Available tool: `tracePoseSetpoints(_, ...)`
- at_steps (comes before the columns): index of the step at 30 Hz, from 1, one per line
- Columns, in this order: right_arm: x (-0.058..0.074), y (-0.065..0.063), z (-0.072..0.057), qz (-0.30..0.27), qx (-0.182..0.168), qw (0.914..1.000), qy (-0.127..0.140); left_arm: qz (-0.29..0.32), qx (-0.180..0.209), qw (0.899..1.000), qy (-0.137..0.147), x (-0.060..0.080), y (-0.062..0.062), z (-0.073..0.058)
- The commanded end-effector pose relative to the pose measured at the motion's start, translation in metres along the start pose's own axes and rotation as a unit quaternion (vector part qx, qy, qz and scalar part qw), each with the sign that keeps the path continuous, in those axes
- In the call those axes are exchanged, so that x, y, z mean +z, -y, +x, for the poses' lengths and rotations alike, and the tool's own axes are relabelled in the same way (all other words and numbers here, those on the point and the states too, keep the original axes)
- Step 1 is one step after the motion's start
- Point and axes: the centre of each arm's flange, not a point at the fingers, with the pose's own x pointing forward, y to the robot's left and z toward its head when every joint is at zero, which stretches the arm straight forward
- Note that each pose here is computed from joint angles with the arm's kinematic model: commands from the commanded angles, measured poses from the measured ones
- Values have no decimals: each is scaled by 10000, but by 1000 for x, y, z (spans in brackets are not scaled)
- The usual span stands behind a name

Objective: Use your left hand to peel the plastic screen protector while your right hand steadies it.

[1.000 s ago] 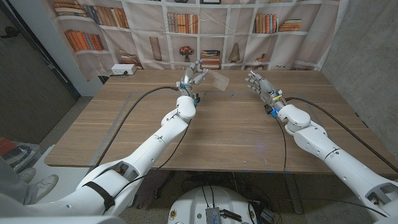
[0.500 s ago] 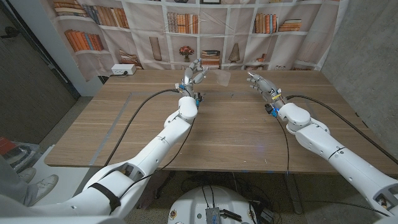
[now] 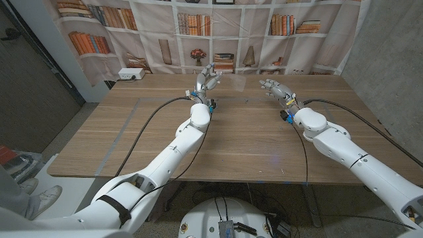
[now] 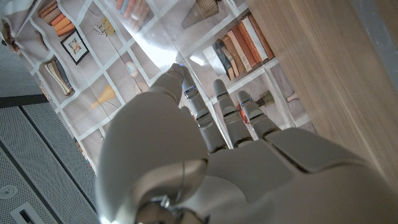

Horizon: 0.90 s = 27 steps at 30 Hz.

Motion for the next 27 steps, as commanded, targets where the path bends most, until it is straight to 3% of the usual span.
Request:
tracePoseSetpoints(1, 8, -5, 0, -308, -102, 9994, -96, -138, -54, 9999, -33, -3, 3, 2)
tracePoseSetpoints(8, 15, -12, -1, -498, -183, 9986, -20, -61, -41, 10000, -17, -3, 2, 2)
tracePoseSetpoints(16, 26, -34, -4, -1040, -532, 9931, 107, -147, -81, 9998, -73, -6, 3, 3)
tracePoseSetpoints(27, 32, -45, -1, -1048, -615, 9922, 277, -177, -143, 9997, -4, -7, 7, 3)
